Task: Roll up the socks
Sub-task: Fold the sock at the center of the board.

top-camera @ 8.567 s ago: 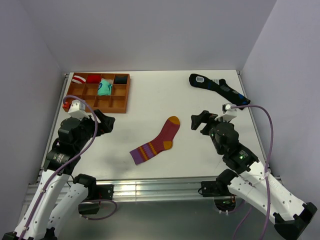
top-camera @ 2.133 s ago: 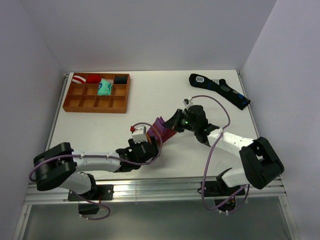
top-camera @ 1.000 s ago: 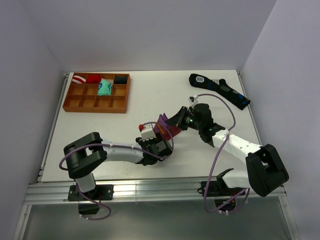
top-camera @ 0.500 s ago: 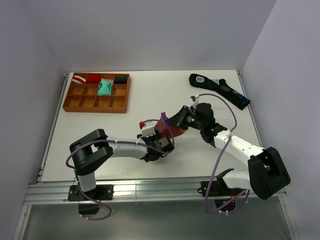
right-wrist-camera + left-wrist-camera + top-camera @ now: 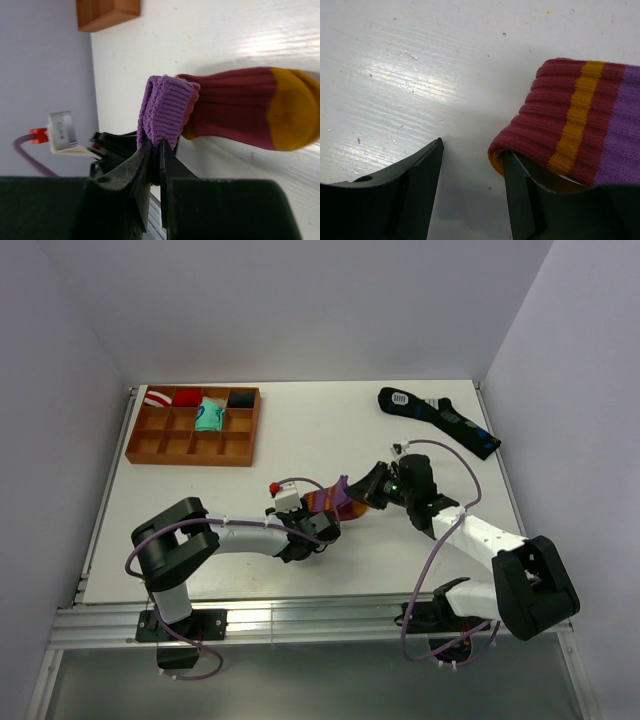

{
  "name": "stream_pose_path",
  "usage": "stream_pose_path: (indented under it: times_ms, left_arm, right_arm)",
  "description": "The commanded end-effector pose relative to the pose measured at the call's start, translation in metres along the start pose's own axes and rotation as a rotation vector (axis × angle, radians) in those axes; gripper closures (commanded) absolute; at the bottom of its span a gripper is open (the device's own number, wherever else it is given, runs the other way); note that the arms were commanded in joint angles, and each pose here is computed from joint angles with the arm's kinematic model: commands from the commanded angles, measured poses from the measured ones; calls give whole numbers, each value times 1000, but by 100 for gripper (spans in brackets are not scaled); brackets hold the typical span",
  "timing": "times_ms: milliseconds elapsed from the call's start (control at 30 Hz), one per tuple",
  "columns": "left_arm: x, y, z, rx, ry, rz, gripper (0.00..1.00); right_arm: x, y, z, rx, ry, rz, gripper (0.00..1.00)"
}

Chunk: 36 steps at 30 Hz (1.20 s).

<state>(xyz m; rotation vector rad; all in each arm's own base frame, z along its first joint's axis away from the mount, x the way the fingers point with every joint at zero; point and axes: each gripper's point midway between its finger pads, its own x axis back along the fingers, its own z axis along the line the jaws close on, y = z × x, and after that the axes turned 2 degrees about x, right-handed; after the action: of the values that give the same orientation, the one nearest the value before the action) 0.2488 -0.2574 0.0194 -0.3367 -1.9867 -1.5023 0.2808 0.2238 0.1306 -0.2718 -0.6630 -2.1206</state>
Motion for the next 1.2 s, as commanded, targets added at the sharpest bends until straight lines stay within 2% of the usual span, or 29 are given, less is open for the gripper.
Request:
stream_pose_path:
  times_ms: [0,367,667,767,900,1167]
  left_arm:
    - [1,-5,28,-42,74,25,43]
    - [4,1,28,-56,75,18,43]
    - [6,-4,28,-83,42,48,48]
    - [6,-6,30,-91,37,53,48]
    - [8,-4,30,-100,29,55,48]
    - [10,0,30,-114,26,56,48]
  right_arm:
    - [5,5,-16,1,-39,-42,96]
    - [7,-4,-84,-66,-205,-94,98]
    - [5,23,-80,43,-217,-181,99]
    - [8,33,-63,96,-161,-222,99]
    - [7,44,-63,140,-200,-238,99]
    - [-5,24,-97,76,-275,-176,100]
